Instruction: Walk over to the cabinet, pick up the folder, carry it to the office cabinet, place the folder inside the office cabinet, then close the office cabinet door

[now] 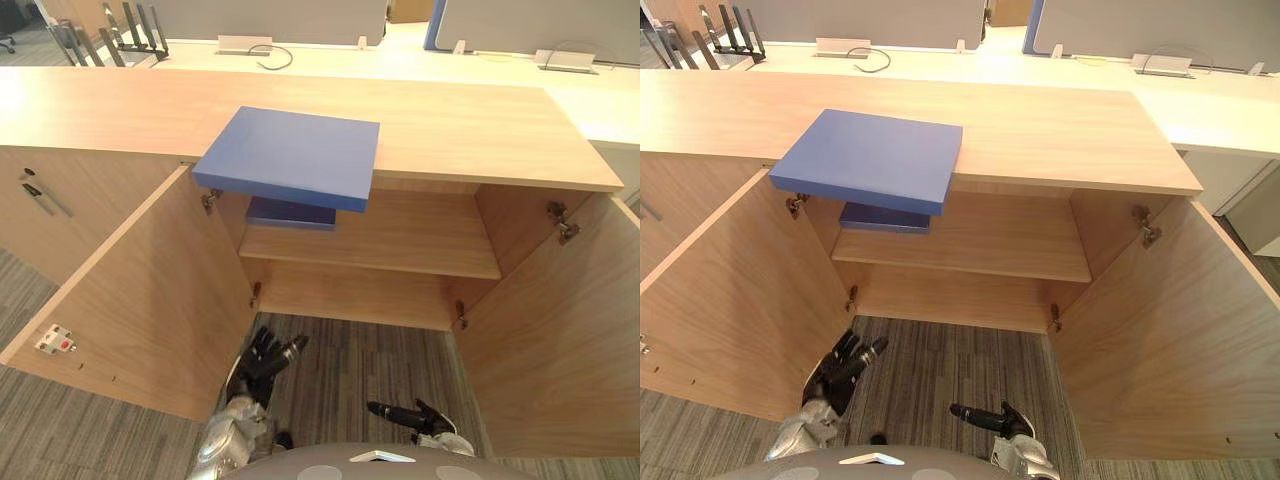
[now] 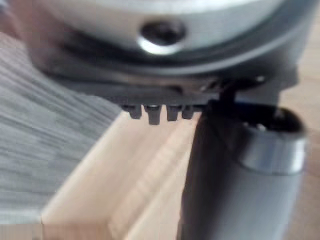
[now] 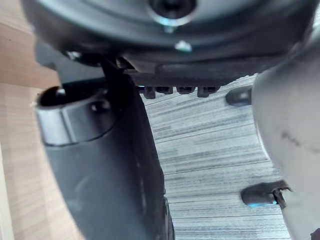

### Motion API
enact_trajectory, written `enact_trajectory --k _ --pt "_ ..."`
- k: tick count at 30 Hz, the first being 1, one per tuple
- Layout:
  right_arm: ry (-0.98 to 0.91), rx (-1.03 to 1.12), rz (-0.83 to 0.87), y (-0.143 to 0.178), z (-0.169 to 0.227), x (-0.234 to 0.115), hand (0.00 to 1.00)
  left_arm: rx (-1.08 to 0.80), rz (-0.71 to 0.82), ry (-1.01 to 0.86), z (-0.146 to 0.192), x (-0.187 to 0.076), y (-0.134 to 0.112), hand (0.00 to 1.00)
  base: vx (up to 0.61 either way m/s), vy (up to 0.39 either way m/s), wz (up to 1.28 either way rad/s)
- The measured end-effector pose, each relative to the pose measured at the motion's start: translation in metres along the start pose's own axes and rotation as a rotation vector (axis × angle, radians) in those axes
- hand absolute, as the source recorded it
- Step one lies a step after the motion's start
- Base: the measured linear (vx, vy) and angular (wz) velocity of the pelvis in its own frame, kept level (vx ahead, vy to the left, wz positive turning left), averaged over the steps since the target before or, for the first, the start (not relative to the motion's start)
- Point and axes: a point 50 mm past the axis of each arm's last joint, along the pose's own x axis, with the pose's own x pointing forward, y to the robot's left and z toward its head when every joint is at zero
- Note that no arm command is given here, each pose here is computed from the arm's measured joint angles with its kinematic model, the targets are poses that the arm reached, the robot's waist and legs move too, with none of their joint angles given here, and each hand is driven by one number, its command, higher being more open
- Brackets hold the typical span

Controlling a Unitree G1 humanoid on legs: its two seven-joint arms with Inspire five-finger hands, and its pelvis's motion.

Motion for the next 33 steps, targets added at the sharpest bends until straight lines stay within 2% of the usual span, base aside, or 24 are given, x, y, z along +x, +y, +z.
enact_trajectory --k 6,11,19,25,29,33 --pt "0.019 -0.067 -0.003 -0.002 -0.008 -0.002 1.00 -0.053 -0.036 -0.177 0.038 0.000 -0.025 1.00 0.05 -0.016 0.06" --pt "0.026 -0.076 -0.017 -0.004 -0.011 -0.003 1.00 0.087 0.008 -0.300 0.061 -0.010 -0.038 1.00 0.01 -0.030 0.08" --pt "0.033 -0.087 -0.040 -0.002 -0.015 -0.004 1.00 0.315 0.265 -0.621 0.114 -0.033 -0.047 1.00 -0.07 -0.036 0.01" --pt "0.048 -0.119 -0.041 0.001 -0.020 -0.005 1.00 0.452 0.372 -0.771 0.132 -0.048 -0.055 1.00 -0.04 -0.019 0.02" --pt "0.068 -0.135 -0.036 0.003 -0.024 -0.005 1.00 0.564 0.335 -0.876 0.141 -0.054 -0.078 1.00 0.00 -0.003 -0.01" --pt "0.078 -0.149 -0.033 0.004 -0.024 -0.004 1.00 0.741 0.210 -0.980 0.147 -0.050 -0.109 1.00 0.00 -0.010 -0.12"
